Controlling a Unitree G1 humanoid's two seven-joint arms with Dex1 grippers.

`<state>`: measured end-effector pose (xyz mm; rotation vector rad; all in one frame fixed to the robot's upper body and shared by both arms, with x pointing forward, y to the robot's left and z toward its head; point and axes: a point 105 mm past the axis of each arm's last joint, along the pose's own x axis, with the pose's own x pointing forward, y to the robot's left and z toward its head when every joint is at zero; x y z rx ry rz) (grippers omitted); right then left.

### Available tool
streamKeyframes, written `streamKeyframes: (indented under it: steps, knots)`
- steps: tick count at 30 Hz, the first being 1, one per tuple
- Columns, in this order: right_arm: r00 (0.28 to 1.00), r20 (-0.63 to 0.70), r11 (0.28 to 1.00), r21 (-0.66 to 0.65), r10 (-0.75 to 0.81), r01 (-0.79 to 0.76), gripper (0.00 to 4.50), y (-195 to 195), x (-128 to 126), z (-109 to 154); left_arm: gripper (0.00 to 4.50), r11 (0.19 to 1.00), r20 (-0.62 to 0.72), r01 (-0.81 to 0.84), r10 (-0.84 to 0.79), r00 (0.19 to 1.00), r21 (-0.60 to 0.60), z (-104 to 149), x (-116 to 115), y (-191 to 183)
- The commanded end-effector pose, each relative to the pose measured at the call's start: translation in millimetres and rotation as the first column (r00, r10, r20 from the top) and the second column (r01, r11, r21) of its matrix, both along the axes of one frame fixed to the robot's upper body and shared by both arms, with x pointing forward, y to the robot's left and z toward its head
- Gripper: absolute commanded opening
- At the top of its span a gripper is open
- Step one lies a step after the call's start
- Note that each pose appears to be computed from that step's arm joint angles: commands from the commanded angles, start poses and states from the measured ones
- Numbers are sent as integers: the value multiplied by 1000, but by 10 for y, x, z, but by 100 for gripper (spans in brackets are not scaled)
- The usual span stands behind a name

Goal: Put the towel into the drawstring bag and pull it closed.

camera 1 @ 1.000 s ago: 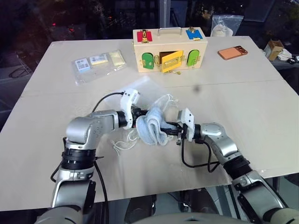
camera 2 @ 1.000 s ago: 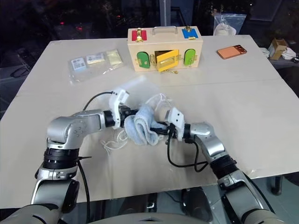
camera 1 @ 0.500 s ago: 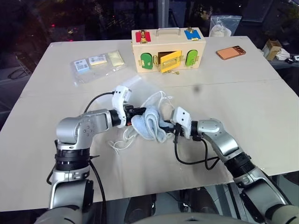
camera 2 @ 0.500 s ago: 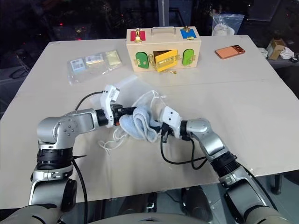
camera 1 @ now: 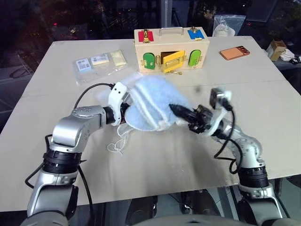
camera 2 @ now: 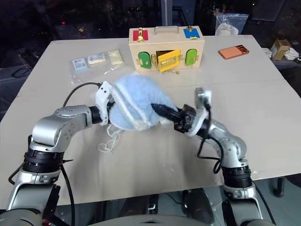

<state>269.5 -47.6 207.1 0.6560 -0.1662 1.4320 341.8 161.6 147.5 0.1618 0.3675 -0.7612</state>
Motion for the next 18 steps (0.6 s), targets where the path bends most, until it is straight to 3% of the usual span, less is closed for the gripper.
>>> streamKeyframes:
  steps: [1,3,7,11,18]
  knots:
    - [991,70,993,26,-115,113,4,-89,71,153,0,1000,58,9,-11,998,27,85,0,28]
    - [986,61,987,41,-156,154,4,-180,117,211,0,999,70,1,-4,998,50,73,11,52]
    - [934,213,915,-229,-286,332,4,-36,260,-73,0,999,85,1,-5,996,50,97,11,26]
    - [951,243,925,-282,-189,256,4,173,129,-232,0,997,100,-21,14,995,73,89,47,-17]
    - [953,264,861,-440,-145,253,4,297,232,-564,0,998,140,14,-23,990,68,180,14,-126]
